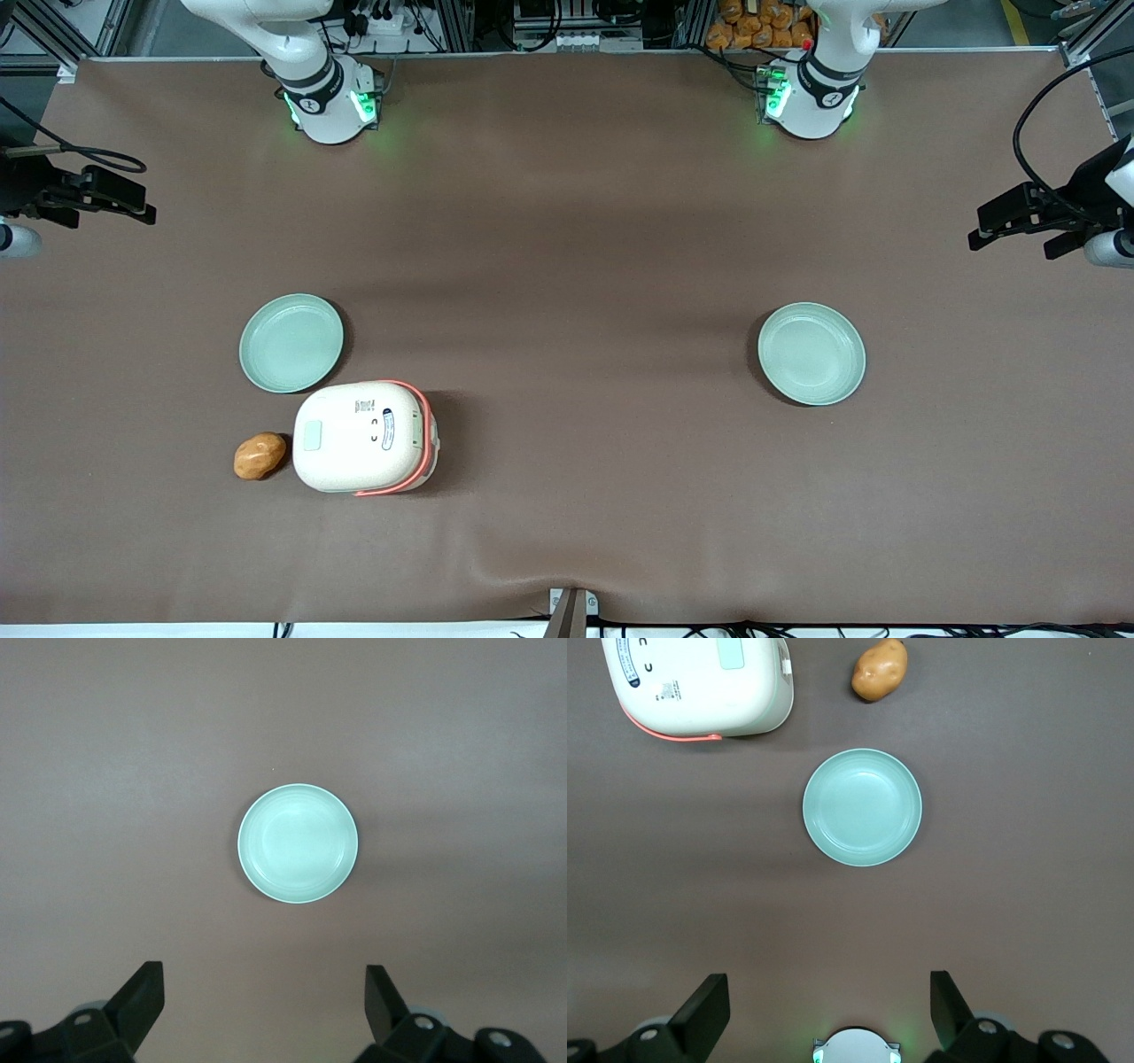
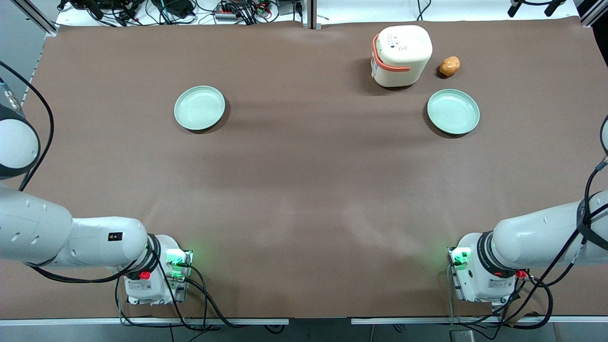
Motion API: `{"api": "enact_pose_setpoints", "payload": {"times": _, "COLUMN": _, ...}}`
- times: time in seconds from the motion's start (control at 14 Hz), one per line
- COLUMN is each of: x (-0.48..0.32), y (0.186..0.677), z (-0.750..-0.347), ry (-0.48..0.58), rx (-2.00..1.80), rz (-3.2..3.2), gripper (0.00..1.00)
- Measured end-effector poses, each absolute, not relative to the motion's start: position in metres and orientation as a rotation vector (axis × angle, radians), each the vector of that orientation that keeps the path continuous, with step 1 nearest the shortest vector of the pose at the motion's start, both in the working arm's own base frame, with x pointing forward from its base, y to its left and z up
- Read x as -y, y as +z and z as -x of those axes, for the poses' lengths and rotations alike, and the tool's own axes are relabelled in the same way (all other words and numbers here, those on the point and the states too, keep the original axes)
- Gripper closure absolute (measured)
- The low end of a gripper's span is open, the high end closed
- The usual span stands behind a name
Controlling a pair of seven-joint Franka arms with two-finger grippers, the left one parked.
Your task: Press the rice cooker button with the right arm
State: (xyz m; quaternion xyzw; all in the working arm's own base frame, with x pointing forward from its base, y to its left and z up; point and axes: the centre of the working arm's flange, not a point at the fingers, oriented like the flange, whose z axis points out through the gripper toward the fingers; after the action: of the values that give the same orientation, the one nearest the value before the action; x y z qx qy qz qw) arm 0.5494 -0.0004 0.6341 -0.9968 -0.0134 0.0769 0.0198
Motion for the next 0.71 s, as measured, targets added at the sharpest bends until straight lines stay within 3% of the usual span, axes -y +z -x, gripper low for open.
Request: {"api": "enact_pose_setpoints", "payload": {"times": 0.71, "x": -0.0062, "y": 0.6369, "z": -0.5491, "ry": 0.229, "rx": 0.059, "rz": 3.094, "gripper": 0.0}}
